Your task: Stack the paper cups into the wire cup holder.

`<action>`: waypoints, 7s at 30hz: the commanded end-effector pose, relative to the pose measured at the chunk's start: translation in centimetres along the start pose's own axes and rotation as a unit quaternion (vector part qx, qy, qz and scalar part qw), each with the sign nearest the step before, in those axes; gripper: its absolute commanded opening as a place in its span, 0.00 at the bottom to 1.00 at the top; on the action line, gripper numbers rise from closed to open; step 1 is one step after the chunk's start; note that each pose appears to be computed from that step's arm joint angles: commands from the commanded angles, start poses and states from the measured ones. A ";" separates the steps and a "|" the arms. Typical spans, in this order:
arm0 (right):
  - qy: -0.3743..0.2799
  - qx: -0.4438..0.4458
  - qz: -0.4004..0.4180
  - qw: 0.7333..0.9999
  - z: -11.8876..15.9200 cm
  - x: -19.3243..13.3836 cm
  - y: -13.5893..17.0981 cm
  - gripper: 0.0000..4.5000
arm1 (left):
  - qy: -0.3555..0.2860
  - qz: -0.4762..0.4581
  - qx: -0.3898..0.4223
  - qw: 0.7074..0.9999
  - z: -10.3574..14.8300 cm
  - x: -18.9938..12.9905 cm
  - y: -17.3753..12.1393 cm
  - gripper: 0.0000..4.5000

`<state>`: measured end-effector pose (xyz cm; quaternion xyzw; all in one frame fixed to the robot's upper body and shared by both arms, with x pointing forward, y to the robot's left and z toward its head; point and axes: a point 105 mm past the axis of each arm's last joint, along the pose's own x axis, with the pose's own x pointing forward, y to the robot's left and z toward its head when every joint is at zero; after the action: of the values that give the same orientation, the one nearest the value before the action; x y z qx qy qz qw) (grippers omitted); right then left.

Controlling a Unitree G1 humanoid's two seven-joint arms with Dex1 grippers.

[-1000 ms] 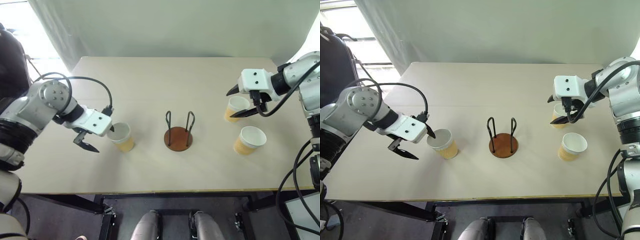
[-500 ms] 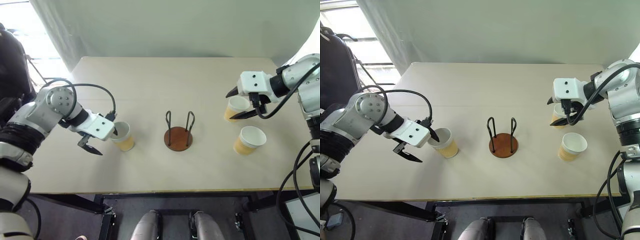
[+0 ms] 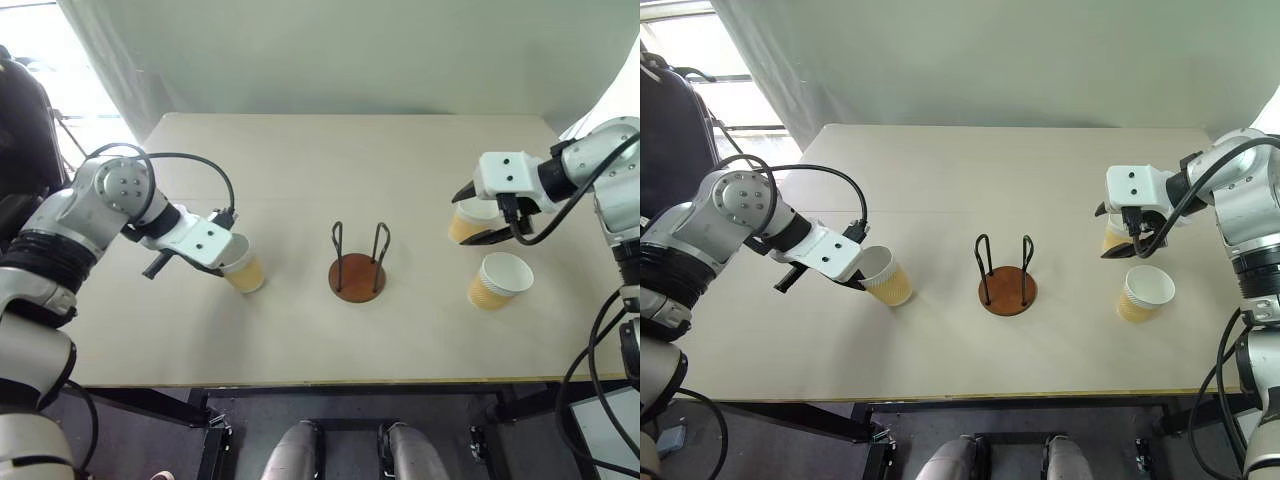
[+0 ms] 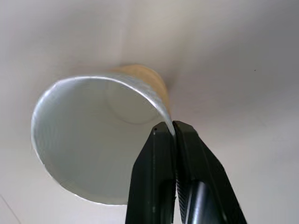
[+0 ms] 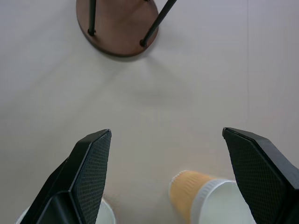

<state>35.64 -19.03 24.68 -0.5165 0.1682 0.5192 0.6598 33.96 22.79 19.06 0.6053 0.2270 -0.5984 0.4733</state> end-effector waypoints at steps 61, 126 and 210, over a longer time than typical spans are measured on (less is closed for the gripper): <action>0.025 0.032 -0.011 0.999 -2.0 -3.2 0.7 0.87 | -0.136 0.055 0.164 0.976 16.3 -5.4 12.0 0.01; 0.157 -0.033 -0.088 0.983 -7.1 -1.5 -3.3 0.87 | -0.496 0.100 -0.154 0.849 14.8 -9.8 12.3 0.72; 0.177 -0.379 -0.085 0.904 9.5 -4.4 -3.3 0.00 | -0.437 0.139 -0.204 0.865 5.8 -0.5 8.1 0.73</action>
<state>34.37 -13.24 31.27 -0.8163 0.0609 0.4090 0.4034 37.97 14.48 22.09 0.1823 0.0389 -0.6603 0.7275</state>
